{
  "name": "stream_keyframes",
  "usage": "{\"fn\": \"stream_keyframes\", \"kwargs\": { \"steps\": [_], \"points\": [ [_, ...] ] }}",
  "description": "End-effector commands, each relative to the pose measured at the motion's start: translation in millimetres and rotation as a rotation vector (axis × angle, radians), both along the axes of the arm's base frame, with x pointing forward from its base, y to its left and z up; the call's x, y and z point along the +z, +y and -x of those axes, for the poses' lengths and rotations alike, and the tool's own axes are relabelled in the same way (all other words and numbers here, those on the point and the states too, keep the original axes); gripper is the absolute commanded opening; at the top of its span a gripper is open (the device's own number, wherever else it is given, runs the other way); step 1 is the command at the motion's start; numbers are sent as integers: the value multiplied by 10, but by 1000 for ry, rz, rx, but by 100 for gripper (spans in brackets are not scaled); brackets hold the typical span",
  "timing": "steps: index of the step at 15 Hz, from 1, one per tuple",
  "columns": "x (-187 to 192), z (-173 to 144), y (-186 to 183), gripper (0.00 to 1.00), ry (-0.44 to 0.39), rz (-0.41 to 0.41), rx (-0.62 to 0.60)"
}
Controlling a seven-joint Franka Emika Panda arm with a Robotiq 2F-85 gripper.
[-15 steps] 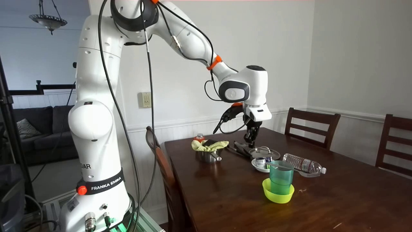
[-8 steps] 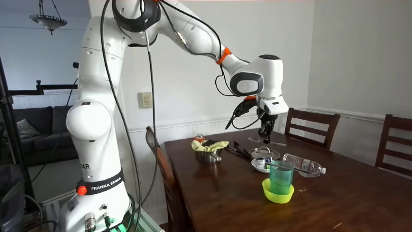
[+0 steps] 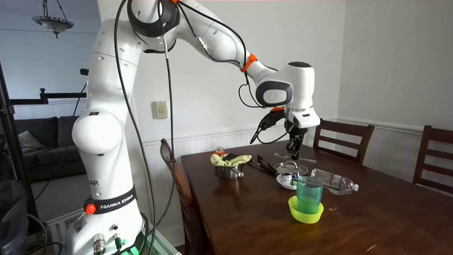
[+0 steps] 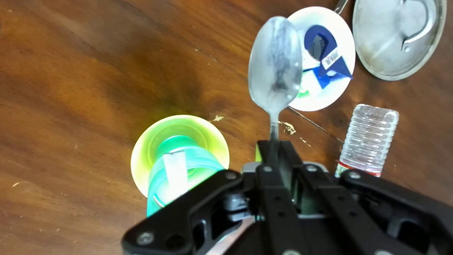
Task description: Pick up a fork and a spoon and place them on top of the green cup starting with the fork and then the spoon last
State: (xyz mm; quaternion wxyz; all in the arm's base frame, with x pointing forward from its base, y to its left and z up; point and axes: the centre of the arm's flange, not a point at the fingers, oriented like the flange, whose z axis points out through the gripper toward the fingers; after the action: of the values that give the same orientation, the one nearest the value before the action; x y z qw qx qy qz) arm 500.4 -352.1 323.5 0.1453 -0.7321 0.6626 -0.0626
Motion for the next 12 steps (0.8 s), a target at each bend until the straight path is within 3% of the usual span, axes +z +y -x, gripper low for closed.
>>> {"fn": "stream_keyframes", "kwargs": {
  "steps": [1, 12],
  "points": [
    [36, 66, -120, 2, 4, -28, 71],
    [-42, 145, -581, 2, 72, -30, 92]
  ]
}}
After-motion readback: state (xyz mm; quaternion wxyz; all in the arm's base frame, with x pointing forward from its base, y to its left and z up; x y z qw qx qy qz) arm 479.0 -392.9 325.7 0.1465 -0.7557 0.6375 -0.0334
